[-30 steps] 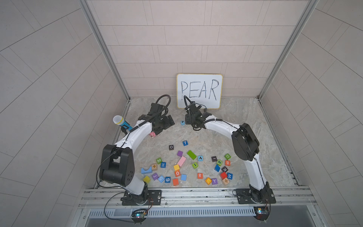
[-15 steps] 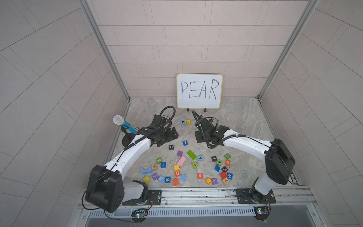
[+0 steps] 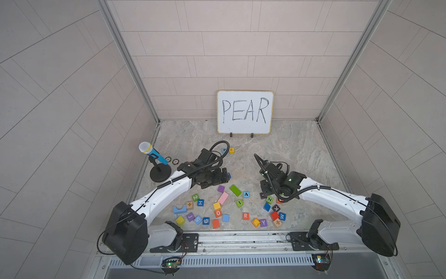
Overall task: Spell the uppercase word “pear” with letter blocks
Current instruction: Pick up the letter block from the center of the board.
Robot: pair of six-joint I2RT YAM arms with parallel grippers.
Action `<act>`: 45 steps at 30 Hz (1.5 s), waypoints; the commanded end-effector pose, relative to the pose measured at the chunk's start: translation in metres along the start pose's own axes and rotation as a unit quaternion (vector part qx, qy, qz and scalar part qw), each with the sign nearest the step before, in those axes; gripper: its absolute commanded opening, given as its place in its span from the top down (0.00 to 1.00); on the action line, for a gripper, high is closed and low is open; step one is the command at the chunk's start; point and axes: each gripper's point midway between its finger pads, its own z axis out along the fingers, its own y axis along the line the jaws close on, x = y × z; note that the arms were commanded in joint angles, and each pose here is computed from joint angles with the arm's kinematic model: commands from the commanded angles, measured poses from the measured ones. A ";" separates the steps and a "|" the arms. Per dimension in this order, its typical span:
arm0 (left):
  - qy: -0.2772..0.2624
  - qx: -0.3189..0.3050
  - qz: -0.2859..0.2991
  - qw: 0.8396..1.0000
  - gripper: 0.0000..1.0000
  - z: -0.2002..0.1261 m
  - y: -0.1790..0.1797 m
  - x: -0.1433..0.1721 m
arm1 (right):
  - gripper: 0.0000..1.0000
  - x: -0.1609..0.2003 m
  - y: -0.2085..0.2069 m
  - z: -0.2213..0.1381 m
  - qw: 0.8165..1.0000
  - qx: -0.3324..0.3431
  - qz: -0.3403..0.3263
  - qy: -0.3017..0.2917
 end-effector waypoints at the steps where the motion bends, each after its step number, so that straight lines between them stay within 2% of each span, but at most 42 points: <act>1: 0.003 -0.008 0.006 1.000 0.05 0.002 0.004 0.002 | 0.55 0.021 -0.003 0.004 0.999 0.002 -0.013 0.039; 9: 0.007 -0.018 0.012 1.000 0.05 0.005 0.009 0.004 | 0.55 0.038 -0.004 0.016 0.997 0.007 -0.038 0.073; 27: 0.005 -0.033 0.019 0.999 0.04 0.006 0.014 0.002 | 0.56 0.032 0.020 0.042 0.993 -0.021 -0.066 0.098; 40: 0.003 -0.044 0.024 0.999 0.04 0.008 0.016 -0.001 | 0.60 0.041 0.054 0.042 0.986 -0.041 -0.115 0.114; 45: -0.002 -0.044 0.025 0.999 0.04 0.006 0.016 -0.003 | 0.60 0.033 0.049 0.026 0.987 -0.016 -0.130 0.097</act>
